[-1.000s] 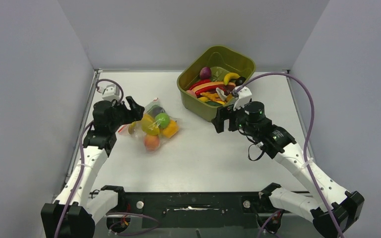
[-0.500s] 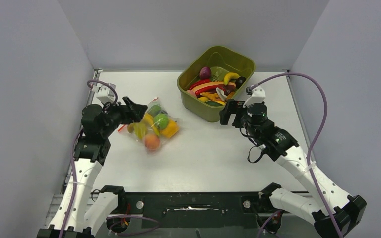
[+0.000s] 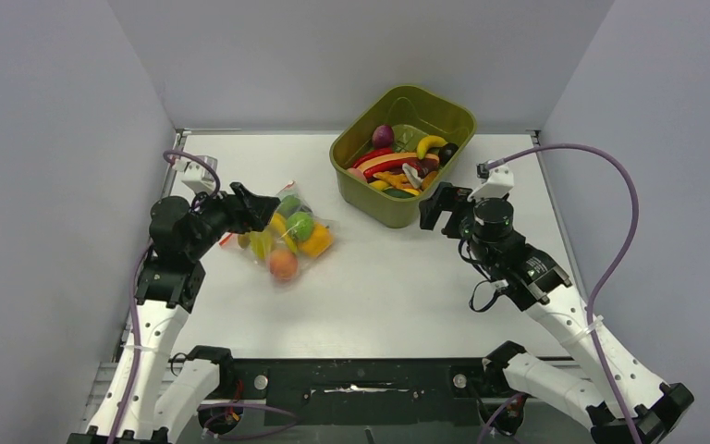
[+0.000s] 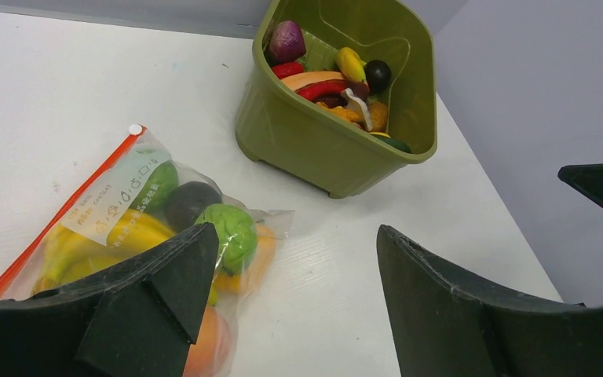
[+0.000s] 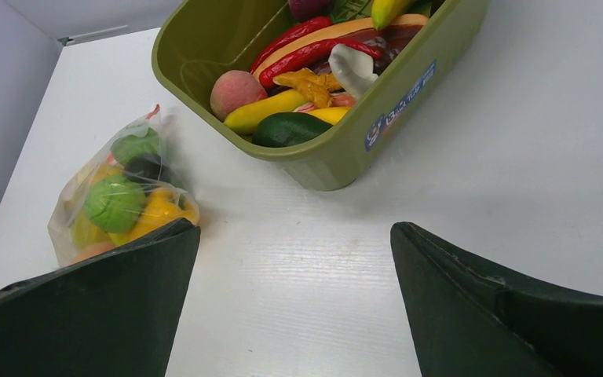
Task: Place the food in the zip-top bag and seal the zipper
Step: Reset both arms
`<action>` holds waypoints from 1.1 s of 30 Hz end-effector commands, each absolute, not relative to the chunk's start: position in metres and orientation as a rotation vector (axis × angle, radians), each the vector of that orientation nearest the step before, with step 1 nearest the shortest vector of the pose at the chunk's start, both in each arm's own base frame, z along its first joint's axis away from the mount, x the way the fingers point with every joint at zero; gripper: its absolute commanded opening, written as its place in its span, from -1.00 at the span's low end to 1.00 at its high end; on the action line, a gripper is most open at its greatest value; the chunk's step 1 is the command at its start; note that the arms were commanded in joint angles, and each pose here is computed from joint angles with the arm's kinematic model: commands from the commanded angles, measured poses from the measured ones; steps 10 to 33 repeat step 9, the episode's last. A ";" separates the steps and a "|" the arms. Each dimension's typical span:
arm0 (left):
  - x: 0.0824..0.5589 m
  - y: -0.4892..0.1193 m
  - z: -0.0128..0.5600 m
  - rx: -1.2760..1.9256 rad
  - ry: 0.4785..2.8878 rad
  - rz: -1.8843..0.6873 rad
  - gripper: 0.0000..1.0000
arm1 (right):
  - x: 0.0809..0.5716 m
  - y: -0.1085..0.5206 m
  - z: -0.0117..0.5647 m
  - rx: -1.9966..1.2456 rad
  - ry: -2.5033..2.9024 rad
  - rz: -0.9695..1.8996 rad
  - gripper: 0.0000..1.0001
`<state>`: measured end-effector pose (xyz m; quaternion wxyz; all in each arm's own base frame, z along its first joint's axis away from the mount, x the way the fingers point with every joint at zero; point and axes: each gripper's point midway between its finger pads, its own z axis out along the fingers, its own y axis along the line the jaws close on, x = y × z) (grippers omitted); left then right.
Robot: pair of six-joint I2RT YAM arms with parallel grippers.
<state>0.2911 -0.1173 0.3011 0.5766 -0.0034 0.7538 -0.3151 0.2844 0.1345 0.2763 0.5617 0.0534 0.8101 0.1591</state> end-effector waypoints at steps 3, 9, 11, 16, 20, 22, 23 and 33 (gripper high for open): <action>0.286 -0.122 0.325 0.028 1.682 -0.760 0.48 | 0.288 0.131 0.309 0.193 1.807 0.416 0.95; 0.286 -0.120 0.325 0.027 1.681 -0.749 0.48 | 0.287 0.131 0.308 0.196 1.820 0.417 0.95; 0.286 -0.120 0.325 0.027 1.681 -0.749 0.48 | 0.287 0.131 0.308 0.196 1.820 0.417 0.95; 0.286 -0.120 0.325 0.027 1.681 -0.749 0.48 | 0.287 0.131 0.308 0.196 1.820 0.417 0.95; 0.286 -0.120 0.325 0.027 1.681 -0.749 0.48 | 0.287 0.131 0.308 0.196 1.820 0.417 0.95; 0.286 -0.120 0.325 0.027 1.681 -0.749 0.48 | 0.287 0.131 0.308 0.196 1.820 0.417 0.95; 0.286 -0.120 0.325 0.027 1.681 -0.749 0.48 | 0.287 0.131 0.308 0.196 1.820 0.417 0.95; 0.286 -0.120 0.325 0.027 1.681 -0.749 0.48 | 0.287 0.131 0.308 0.196 1.820 0.417 0.95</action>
